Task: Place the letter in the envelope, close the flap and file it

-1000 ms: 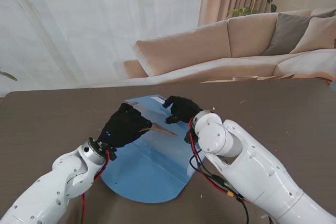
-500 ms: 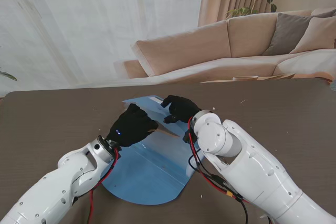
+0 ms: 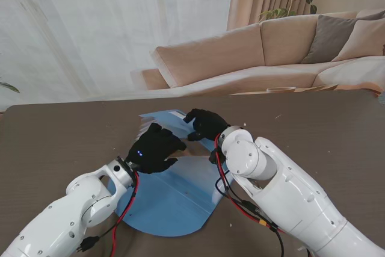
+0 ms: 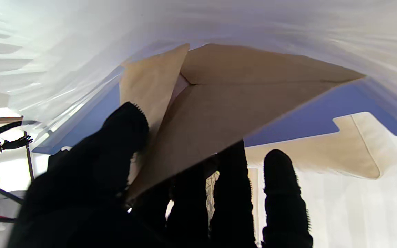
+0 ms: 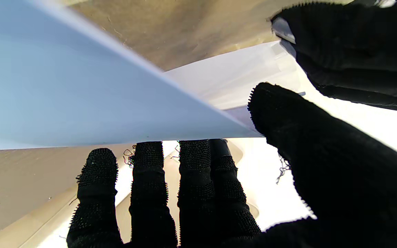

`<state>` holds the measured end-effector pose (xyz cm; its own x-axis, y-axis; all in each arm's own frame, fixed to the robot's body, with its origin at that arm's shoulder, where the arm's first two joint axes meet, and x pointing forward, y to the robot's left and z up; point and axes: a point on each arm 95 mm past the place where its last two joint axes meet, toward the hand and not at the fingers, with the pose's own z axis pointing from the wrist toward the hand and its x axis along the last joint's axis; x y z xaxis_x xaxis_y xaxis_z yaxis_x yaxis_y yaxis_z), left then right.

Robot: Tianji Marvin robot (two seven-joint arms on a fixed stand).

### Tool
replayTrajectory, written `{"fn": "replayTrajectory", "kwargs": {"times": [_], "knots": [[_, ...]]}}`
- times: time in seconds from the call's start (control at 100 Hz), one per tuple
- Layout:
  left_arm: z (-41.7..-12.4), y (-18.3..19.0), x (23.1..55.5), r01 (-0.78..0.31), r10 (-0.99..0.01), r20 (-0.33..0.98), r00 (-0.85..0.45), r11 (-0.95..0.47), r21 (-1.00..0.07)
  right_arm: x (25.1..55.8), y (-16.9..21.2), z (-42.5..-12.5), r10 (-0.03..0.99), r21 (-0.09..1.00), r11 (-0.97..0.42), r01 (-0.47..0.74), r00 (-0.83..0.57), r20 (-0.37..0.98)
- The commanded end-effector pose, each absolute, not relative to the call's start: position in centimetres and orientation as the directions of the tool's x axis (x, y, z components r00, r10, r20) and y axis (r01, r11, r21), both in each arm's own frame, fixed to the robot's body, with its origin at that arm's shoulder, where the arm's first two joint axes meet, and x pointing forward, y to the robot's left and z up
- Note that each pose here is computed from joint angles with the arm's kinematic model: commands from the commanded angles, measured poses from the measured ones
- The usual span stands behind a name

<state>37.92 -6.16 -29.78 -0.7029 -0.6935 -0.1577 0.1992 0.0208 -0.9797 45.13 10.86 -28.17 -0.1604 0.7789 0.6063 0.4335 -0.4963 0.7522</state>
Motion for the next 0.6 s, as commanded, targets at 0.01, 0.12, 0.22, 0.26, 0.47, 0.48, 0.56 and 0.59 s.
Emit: {"fn": "replayTrajectory", "kwargs": {"times": [0.01,0.12,0.22,0.26,0.47,0.48,0.56,0.59], "knots": [[-29.7,-6.1,37.5,0.195,-0.685,-0.159,-0.711,0.026,-0.981,44.8,11.4,-27.9,0.769,0.743,-0.499,0.446,-0.166,0.617],[-29.6,-5.6,37.3,0.212,-0.682,-0.174,-0.711,0.029,-0.977,44.7,11.4,-27.7,0.769,0.741,-0.502,0.445,-0.163,0.619],[-29.5,-5.5,37.2,0.232,-0.685,-0.185,-0.705,0.024,-0.972,44.6,11.4,-27.6,0.768,0.741,-0.504,0.444,-0.162,0.619],[-29.5,-5.5,37.2,0.236,-0.687,-0.187,-0.703,0.024,-0.972,44.6,11.5,-27.6,0.768,0.741,-0.504,0.444,-0.162,0.619],[-29.8,-6.6,37.7,0.241,-0.7,-0.203,-0.684,0.046,-0.97,44.5,11.6,-27.5,0.764,0.74,-0.506,0.444,-0.168,0.623],[-29.8,-6.6,37.7,0.239,-0.701,-0.203,-0.684,0.048,-0.97,44.5,11.6,-27.5,0.764,0.74,-0.506,0.444,-0.168,0.623],[-30.0,-7.2,38.0,0.229,-0.705,-0.202,-0.679,0.058,-0.972,44.4,11.6,-27.5,0.763,0.739,-0.506,0.445,-0.169,0.624],[-30.1,-7.4,38.1,0.223,-0.707,-0.201,-0.678,0.063,-0.973,44.4,11.6,-27.5,0.762,0.738,-0.506,0.446,-0.17,0.625]]}}
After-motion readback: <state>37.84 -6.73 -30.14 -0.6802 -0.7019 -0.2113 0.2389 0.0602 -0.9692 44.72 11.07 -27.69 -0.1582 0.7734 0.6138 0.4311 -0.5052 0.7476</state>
